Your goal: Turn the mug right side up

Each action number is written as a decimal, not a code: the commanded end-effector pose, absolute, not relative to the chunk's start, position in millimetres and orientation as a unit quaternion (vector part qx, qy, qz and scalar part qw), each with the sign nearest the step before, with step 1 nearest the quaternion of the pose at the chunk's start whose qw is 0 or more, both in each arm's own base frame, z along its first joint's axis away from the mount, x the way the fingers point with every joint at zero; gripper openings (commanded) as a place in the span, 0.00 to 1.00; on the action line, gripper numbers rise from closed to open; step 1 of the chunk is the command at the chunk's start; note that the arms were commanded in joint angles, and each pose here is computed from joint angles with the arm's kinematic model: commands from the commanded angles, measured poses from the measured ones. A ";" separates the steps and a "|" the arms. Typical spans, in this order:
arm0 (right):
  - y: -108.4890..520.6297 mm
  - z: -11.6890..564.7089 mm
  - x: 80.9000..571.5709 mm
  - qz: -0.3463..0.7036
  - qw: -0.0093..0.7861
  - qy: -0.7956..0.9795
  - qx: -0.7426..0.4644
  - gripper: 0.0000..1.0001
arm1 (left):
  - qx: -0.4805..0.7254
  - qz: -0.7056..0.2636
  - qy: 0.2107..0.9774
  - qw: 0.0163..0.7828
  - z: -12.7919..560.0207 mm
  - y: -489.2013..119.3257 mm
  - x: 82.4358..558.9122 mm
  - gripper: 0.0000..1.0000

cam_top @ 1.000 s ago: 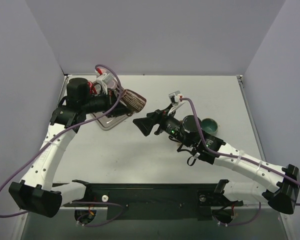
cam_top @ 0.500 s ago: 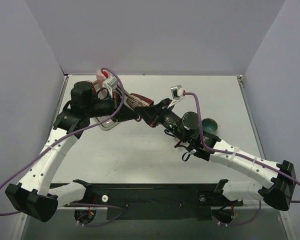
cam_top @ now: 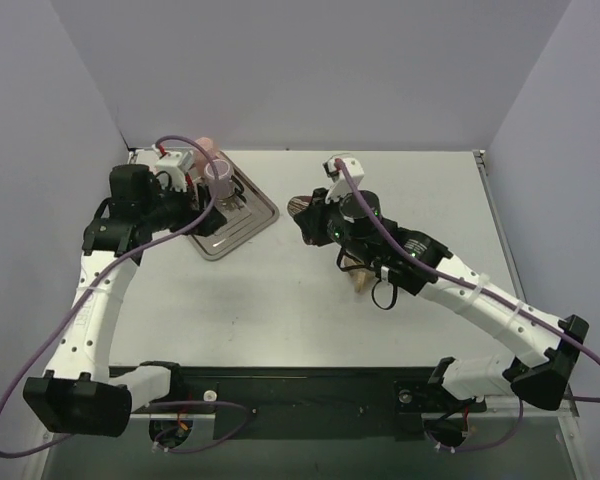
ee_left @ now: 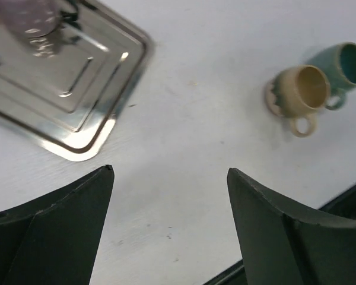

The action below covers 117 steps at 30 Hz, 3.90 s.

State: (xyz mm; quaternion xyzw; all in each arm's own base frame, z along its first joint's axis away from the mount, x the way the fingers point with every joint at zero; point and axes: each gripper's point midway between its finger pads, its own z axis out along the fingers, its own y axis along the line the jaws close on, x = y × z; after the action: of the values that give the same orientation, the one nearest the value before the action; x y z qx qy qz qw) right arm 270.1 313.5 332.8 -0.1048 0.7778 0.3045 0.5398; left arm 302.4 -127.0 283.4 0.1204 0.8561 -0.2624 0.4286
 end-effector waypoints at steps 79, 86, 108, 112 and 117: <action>168.9 144.9 181.3 -0.007 0.276 0.940 -0.199 0.70 | -0.178 0.118 0.870 0.444 112.2 63.1 564.2 0.71; 166.6 141.2 180.5 -0.015 0.269 0.941 -0.204 0.70 | -0.186 0.115 0.865 0.451 109.9 59.6 577.1 0.76; 158.7 152.9 175.9 -0.008 0.285 0.937 -0.202 0.70 | -0.197 0.152 0.883 0.398 72.3 62.8 574.6 0.29; 155.2 154.0 174.5 -0.006 0.291 0.937 -0.196 0.70 | -0.184 0.152 0.884 0.402 78.1 62.4 566.1 0.04; 152.6 162.0 175.9 -0.004 0.307 0.933 -0.189 0.70 | -0.175 0.127 0.882 0.419 103.0 70.2 544.4 0.00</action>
State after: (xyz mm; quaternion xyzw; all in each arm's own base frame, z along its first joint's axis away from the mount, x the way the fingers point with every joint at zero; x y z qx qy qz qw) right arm 177.0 165.0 151.2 -0.1926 0.9371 0.0140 0.2908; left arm 559.3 58.3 56.4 -0.1815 0.8927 0.1423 0.3872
